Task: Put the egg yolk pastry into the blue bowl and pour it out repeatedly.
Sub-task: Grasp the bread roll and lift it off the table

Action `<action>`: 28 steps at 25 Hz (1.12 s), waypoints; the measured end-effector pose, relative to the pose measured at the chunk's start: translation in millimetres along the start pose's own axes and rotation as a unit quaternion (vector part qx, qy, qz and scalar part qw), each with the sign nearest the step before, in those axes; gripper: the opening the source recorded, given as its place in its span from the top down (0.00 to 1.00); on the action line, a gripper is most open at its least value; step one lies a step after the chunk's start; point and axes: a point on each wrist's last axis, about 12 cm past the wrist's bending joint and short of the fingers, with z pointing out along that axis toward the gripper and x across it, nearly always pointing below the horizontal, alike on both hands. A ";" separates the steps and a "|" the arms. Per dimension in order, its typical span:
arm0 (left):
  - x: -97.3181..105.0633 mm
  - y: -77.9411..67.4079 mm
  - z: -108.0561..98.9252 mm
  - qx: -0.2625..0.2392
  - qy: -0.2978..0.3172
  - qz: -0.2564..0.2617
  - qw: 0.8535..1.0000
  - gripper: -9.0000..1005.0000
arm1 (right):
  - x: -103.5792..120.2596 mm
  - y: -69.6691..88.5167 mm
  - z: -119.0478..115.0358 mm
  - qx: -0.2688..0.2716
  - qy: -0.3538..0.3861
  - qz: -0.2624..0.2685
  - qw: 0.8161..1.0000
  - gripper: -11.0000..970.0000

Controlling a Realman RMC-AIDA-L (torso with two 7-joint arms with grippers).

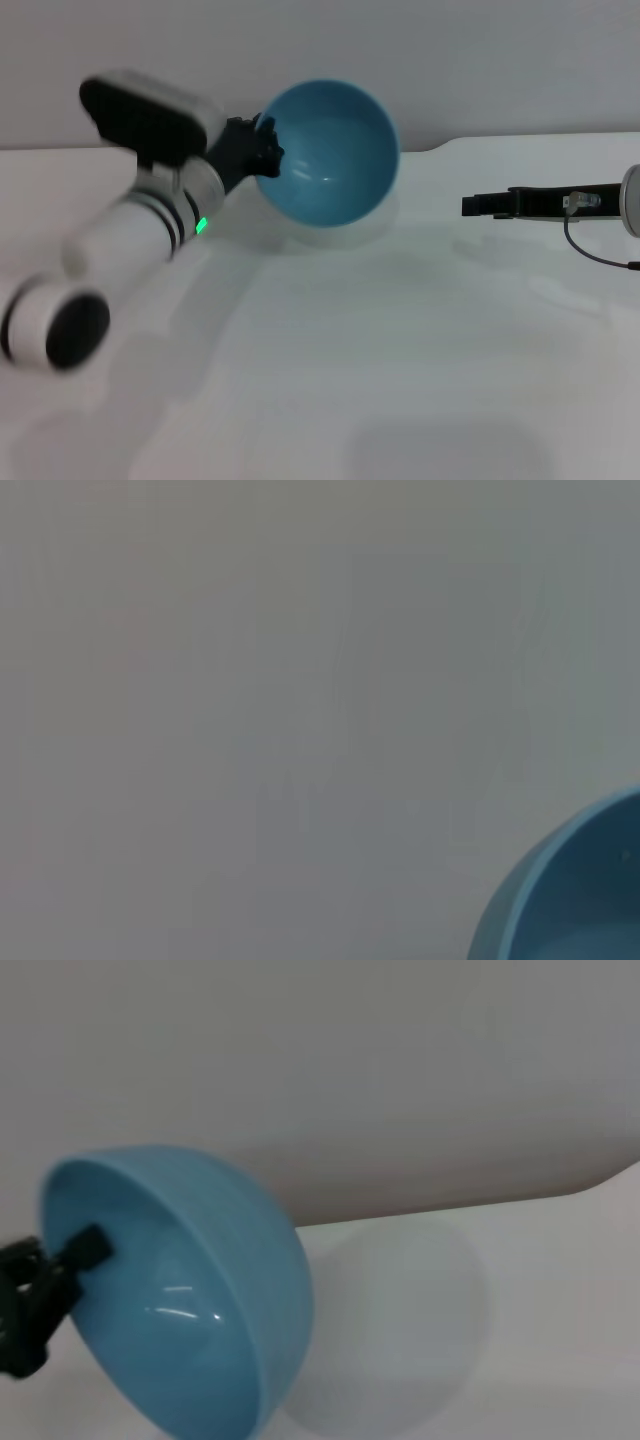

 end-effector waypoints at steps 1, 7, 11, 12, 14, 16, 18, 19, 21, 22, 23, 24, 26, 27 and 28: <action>-5.1 4.2 4.0 0.001 0.020 -0.001 1.000 0.99 | 0.5 -0.5 -0.2 0.000 0.000 0.001 1.000 0.46; -34.1 24.2 8.5 0.005 0.095 0.010 0.995 0.99 | 1.5 -2.7 -1.5 0.002 0.000 0.003 1.000 0.46; -50.8 37.3 3.2 0.005 0.151 0.010 0.989 0.99 | 1.1 -2.7 -1.1 0.006 0.005 -0.003 1.000 0.46; -54.5 40.4 0.7 0.006 0.167 0.009 0.986 0.99 | 0.7 -2.6 -0.8 0.008 0.008 -0.007 1.000 0.46; -61.3 45.9 -5.3 0.009 0.200 0.005 0.980 0.99 | -0.1 -1.5 0.2 0.012 0.015 -0.014 1.000 0.46; -64.7 51.1 -11.2 0.010 0.232 0.003 0.973 0.99 | -0.9 1.7 2.7 0.011 0.022 -0.024 0.999 0.46; -67.7 55.4 -16.7 0.008 0.260 0.004 0.966 0.99 | -2.1 7.1 6.5 0.008 0.030 -0.036 0.999 0.46; -69.6 58.1 -21.6 0.005 0.282 0.008 0.959 0.99 | -3.3 10.2 8.5 0.006 0.034 -0.042 0.999 0.46; -70.6 59.0 -25.8 0.004 0.300 0.011 0.954 0.99 | -6.6 16.8 12.3 0.002 0.039 -0.053 0.998 0.46; -70.1 59.2 -28.7 0.004 0.314 0.011 0.949 0.99 | -9.3 21.9 15.1 -0.001 0.042 -0.062 0.997 0.46; -69.6 59.2 -31.0 0.004 0.326 0.010 0.945 0.99 | -11.0 26.8 18.2 -0.004 0.045 -0.071 0.996 0.46; -68.9 59.0 -33.3 0.004 0.337 0.008 0.941 0.99 | -13.5 33.7 22.2 -0.009 0.049 -0.083 0.995 0.46; -68.6 59.2 -36.9 0.001 0.354 0.006 0.935 0.99 | -17.9 48.4 31.0 -0.018 0.056 -0.107 0.992 0.46; -68.9 59.2 -38.4 -0.001 0.361 0.006 0.933 0.99 | -19.4 56.5 35.9 -0.024 0.061 -0.119 0.991 0.46; -70.2 59.1 -40.3 -0.004 0.368 0.006 0.930 0.99 | -20.6 64.4 40.7 -0.031 0.066 -0.131 0.989 0.46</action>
